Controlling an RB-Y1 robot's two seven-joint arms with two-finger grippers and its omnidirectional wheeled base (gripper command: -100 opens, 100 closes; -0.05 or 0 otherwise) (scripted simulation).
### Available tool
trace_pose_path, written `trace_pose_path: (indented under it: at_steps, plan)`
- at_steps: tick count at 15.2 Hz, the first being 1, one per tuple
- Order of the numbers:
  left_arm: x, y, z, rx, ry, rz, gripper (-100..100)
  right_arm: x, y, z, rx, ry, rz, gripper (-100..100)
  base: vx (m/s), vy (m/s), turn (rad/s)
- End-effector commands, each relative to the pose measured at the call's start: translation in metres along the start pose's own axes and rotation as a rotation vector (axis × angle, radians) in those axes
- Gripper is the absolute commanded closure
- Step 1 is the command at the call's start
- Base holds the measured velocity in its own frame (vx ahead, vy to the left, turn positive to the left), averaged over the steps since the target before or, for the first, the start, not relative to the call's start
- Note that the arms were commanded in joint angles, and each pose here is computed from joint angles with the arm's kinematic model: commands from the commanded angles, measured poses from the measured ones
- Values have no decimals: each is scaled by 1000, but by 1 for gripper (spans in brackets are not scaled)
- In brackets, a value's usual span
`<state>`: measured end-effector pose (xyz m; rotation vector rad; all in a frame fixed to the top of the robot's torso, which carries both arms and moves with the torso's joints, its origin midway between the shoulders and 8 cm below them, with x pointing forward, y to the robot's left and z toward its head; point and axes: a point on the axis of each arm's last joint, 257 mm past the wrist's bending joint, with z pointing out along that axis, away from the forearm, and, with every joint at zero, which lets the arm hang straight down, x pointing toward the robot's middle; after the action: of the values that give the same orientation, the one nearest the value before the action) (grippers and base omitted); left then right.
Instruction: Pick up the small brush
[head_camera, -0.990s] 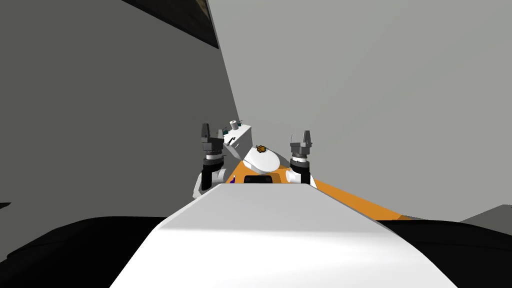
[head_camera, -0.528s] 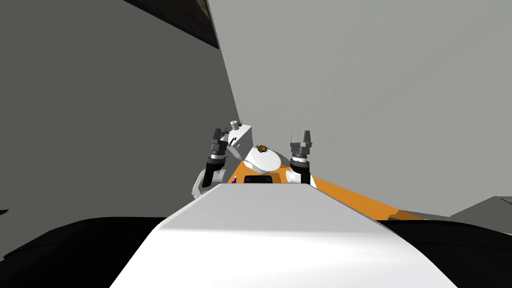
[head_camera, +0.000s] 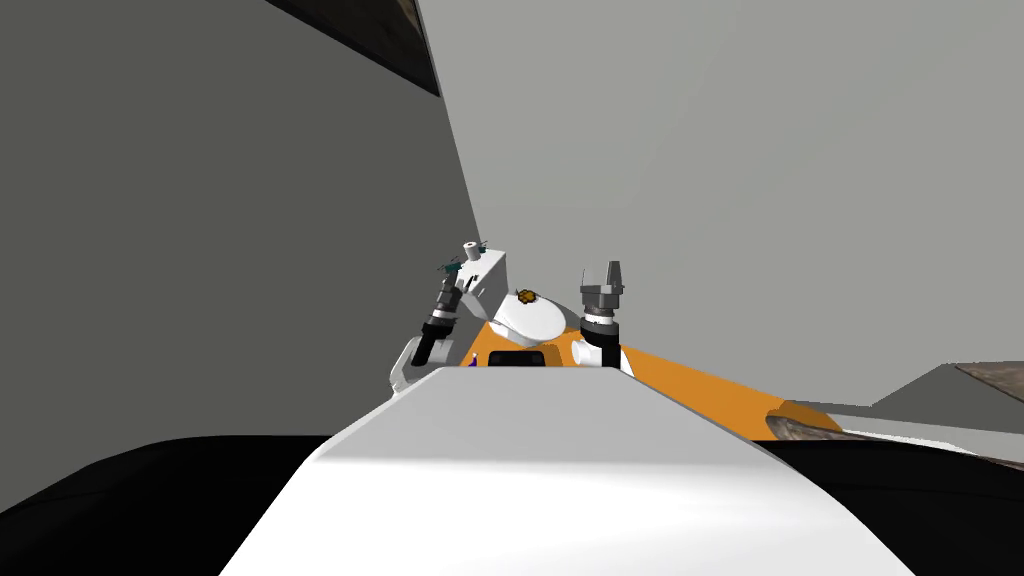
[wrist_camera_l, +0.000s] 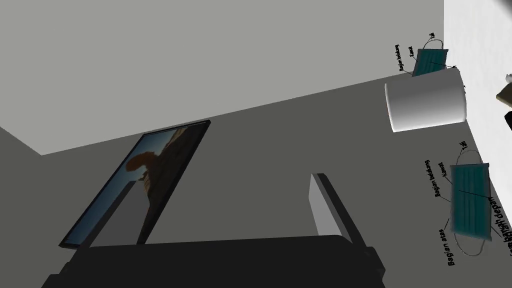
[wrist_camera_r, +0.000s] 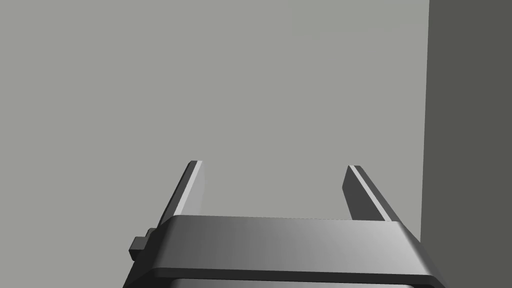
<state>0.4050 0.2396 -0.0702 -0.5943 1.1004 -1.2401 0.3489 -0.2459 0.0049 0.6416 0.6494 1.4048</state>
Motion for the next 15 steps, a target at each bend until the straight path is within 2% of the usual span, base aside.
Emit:
trace_pose_path:
  at_steps: [1,3,6,15]
  plan:
    - [5,26,-1,-64,11,13,-100,0,0,0,0,0,0,0,-10,131,-87]
    - [9,49,-4,-118,19,21,-100,0,0,0,0,0,0,0,1,104,-89]
    - [14,81,-10,-195,27,29,-100,0,0,0,0,0,0,0,-14,-8,-48]
    - [14,81,-10,-195,27,29,-100,0,0,0,0,0,0,0,-1,0,-4]
